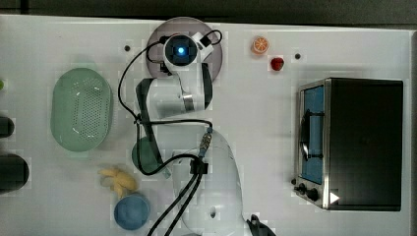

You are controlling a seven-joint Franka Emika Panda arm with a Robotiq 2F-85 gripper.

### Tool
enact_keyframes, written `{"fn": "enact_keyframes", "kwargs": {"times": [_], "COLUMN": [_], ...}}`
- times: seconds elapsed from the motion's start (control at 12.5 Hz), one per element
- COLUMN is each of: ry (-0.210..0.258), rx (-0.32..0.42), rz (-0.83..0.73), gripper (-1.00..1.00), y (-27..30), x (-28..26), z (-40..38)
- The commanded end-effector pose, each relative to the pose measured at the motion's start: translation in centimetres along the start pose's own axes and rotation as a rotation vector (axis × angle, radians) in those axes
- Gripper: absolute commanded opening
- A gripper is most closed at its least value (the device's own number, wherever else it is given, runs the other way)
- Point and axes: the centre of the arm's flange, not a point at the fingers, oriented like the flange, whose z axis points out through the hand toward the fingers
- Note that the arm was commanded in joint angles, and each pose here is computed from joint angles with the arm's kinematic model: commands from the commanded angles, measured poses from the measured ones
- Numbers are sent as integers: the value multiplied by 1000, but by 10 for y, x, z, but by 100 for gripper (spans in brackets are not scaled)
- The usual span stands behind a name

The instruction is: Pick ketchup from plate and place it on table.

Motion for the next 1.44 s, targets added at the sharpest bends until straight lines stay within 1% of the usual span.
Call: {"fn": "enact_keyframes", "kwargs": {"times": [0.08,0.16,0.24,0.4,0.48,0.64,0.72,0.8,0.88,0.96,1.04,1.2,1.28,1.44], "ry": [46,48,54,65,79,127,143,145,136,116,83,33,18,-5], "rx": [2,1,1,2,5,6,4,-3,-12,-14,-4,57,64,44], "rz": [-31,-29,-29,-29,-28,-21,-3,16,30,49,82,168,192,220], "gripper": [68,42,21,21,21,21,21,21,21,21,21,21,21,21], "y": [1,3,2,2,0,1,2,5,8,14,21,38,48,70], "x": [12,13,15,19,23,38,46,52,56,58,56,50,45,25], "z": [-13,-13,-16,-21,-29,-60,-82,-104,-127,-149,-168,-204,-220,-240]}}
